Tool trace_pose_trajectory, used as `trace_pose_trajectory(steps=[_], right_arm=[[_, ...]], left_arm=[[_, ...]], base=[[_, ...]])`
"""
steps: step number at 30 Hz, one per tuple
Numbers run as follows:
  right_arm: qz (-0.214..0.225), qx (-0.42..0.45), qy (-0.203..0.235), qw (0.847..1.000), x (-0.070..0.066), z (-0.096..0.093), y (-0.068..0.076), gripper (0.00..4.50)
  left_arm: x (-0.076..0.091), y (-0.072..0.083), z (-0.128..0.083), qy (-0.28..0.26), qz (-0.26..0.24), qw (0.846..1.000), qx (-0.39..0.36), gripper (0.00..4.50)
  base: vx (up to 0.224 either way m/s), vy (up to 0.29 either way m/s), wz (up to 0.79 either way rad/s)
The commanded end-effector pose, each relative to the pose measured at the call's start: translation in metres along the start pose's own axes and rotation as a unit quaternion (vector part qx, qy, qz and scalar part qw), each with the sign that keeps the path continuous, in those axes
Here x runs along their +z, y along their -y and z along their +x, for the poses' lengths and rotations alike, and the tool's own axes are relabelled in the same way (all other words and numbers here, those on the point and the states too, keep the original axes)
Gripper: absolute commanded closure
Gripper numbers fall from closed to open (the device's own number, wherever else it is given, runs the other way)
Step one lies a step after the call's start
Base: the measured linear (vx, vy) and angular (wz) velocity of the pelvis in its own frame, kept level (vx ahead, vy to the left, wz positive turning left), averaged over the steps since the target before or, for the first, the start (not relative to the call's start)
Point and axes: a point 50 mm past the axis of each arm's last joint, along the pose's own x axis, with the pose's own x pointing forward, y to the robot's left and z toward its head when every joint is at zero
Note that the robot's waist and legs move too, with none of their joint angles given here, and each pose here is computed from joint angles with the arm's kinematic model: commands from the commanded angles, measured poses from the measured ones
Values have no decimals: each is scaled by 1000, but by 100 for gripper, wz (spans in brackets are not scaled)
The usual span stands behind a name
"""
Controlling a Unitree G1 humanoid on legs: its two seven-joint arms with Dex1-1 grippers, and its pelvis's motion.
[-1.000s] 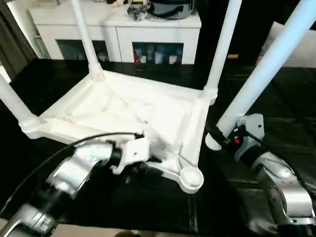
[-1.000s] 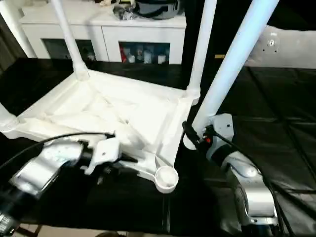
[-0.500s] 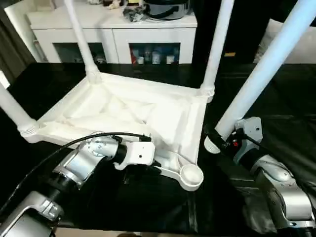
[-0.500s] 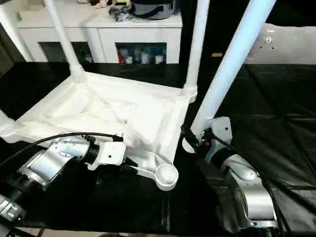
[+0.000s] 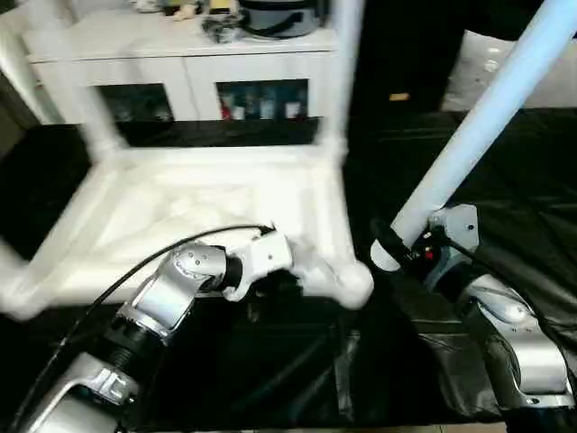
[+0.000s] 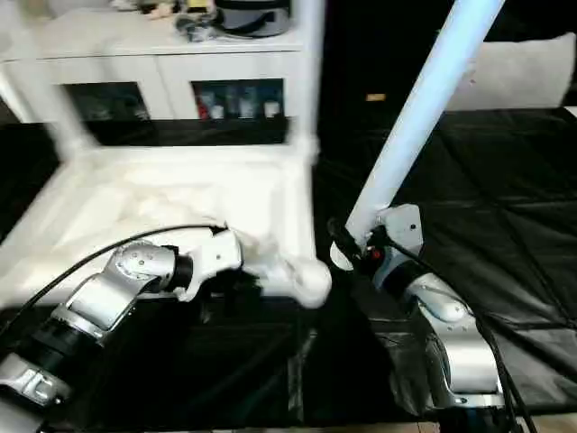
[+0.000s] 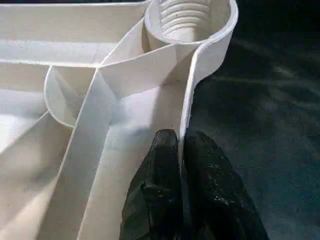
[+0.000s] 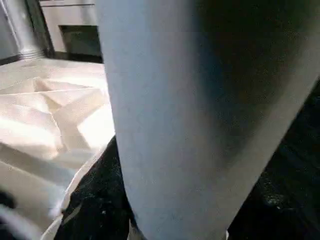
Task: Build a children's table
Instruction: Rotate table base
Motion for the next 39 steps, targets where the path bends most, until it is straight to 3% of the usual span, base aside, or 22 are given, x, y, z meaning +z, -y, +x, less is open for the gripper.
trace_pose_trajectory(steps=[1, 6, 8, 12, 16, 23, 26, 28, 30, 32, 39], right_arm=[[4, 15, 26, 1000, 15, 9, -4, 259], [8, 24, 32, 999, 20, 17, -5, 259], [7, 40, 35, 999, 25, 24, -6, 259], [0, 67, 33, 997, 31, 31, -8, 259], [-10, 129, 18, 991, 37, 37, -15, 259], [-21, 203, -17, 979, 37, 38, -23, 259], [-19, 205, -13, 979, 37, 38, -22, 259], [-16, 200, -11, 980, 35, 37, -20, 259], [-8, 193, -7, 981, 33, 37, -20, 259], [-3, 193, -8, 981, 31, 36, -22, 259], [7, 198, -10, 980, 27, 35, -28, 259]], left_arm=[[-43, -7, -10, -74, -109, 985, 113, 449], [-40, -1, -9, -62, -116, 982, 136, 449], [-29, 10, -6, -25, -62, 992, 105, 450], [-25, 23, -5, -25, 12, 998, 57, 450], [-26, 27, -9, -36, 46, 998, 22, 450], [-20, 35, -12, 0, 91, 995, -37, 450], [-19, 34, -12, 7, 94, 995, -28, 450], [-18, 34, -12, 21, 59, 998, -28, 404], [-18, 35, -12, 26, 34, 998, -38, 392], [-19, 34, -13, 20, 38, 999, -24, 356], [-30, 24, -17, -13, 58, 998, 19, 335]], base=[[0, 0, 0], [0, 0, 0], [0, 0, 0], [0, 0, 0], [0, 0, 0], [0, 0, 0], [0, 0, 0], [0, 0, 0], [0, 0, 0], [0, 0, 0], [0, 0, 0]])
